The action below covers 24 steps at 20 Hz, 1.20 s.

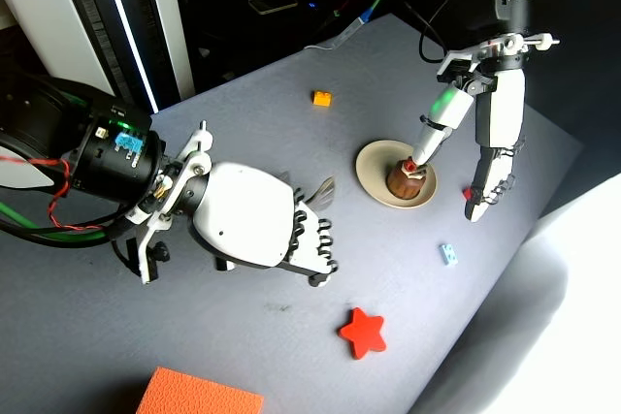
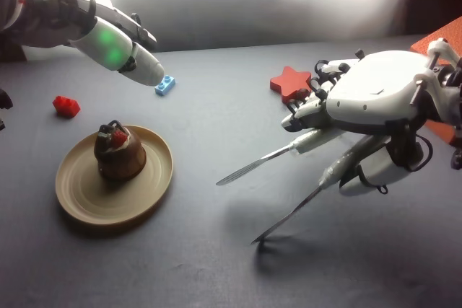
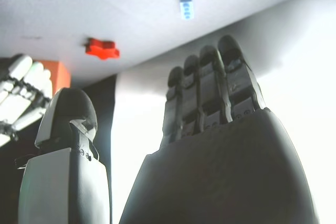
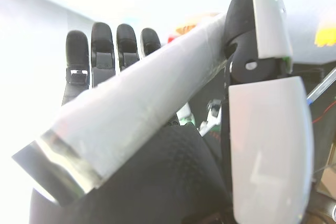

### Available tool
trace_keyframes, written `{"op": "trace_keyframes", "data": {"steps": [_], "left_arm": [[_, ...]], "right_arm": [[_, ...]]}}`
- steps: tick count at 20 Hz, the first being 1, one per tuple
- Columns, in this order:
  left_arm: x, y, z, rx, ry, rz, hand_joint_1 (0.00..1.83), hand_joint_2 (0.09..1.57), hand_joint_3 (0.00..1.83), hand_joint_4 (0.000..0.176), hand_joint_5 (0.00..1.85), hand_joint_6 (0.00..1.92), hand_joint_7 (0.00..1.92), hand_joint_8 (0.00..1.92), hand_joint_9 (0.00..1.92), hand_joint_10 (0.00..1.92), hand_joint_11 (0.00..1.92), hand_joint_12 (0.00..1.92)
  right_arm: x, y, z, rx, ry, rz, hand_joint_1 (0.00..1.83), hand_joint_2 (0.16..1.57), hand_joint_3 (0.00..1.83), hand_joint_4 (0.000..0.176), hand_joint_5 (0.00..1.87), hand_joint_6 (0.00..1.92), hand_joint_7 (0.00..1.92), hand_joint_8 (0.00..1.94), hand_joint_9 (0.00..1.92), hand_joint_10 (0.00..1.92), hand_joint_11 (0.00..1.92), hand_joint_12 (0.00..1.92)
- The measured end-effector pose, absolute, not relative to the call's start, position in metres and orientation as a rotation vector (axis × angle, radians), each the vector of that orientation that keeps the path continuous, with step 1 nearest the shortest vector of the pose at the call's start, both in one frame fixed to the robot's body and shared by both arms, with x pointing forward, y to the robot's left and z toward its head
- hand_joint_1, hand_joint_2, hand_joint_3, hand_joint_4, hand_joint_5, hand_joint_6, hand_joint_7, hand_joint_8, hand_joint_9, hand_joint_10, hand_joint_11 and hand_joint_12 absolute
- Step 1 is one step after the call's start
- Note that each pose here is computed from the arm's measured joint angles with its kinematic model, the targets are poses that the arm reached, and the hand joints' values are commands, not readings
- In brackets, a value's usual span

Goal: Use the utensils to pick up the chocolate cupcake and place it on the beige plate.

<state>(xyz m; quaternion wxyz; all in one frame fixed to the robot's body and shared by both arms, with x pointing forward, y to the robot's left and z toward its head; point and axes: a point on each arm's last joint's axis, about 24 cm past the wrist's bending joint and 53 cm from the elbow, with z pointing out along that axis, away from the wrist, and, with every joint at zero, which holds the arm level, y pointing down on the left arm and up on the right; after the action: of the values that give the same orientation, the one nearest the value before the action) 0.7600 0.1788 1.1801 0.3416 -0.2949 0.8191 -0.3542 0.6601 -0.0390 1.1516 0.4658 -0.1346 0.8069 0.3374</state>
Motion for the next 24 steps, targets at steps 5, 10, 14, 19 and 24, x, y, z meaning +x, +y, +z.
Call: {"op": "trace_keyframes", "data": {"steps": [5,10,14,19,24], "left_arm": [[0.76,0.18,1.179,-0.771,2.134,-0.916,0.58,1.17,0.0,0.0,0.17,0.0,0.18,0.0,0.15,0.0,0.0,0.36],[0.761,0.186,1.177,-0.784,2.137,-0.902,0.59,1.16,0.0,0.0,0.18,0.0,0.18,0.0,0.15,0.01,0.0,0.35],[0.759,0.186,1.174,-0.792,2.153,-0.895,0.62,1.15,0.0,0.0,0.19,0.0,0.2,0.0,0.17,0.01,0.0,0.33],[0.76,0.194,1.17,-0.813,2.154,-0.88,0.62,1.15,0.0,0.0,0.18,0.0,0.18,0.0,0.16,0.0,0.0,0.33],[0.761,0.21,1.164,-0.827,2.151,-0.849,0.65,1.14,0.0,0.0,0.2,0.0,0.19,0.0,0.17,0.01,0.0,0.32]], "right_arm": [[0.659,-0.04,1.146,-0.332,1.989,0.826,0.53,0.99,0.0,0.0,0.16,0.0,0.1,0.0,0.08,0.0,0.0,0.3],[0.652,-0.051,1.131,-0.355,2.03,0.783,0.32,0.93,0.0,0.0,0.04,0.0,0.0,0.0,0.0,0.0,0.0,0.16],[0.635,-0.057,1.147,-0.366,2.014,0.792,0.2,0.88,0.0,0.007,0.0,0.0,0.0,0.0,0.0,0.0,0.0,0.15],[0.62,-0.088,1.199,-0.307,1.867,0.815,0.18,0.9,0.0,0.001,0.02,0.0,0.0,0.0,0.01,0.0,0.0,0.26],[0.611,-0.11,1.248,-0.314,1.662,0.808,0.22,0.89,0.0,0.011,0.04,0.0,0.02,0.0,0.02,0.0,0.0,0.29]]}}
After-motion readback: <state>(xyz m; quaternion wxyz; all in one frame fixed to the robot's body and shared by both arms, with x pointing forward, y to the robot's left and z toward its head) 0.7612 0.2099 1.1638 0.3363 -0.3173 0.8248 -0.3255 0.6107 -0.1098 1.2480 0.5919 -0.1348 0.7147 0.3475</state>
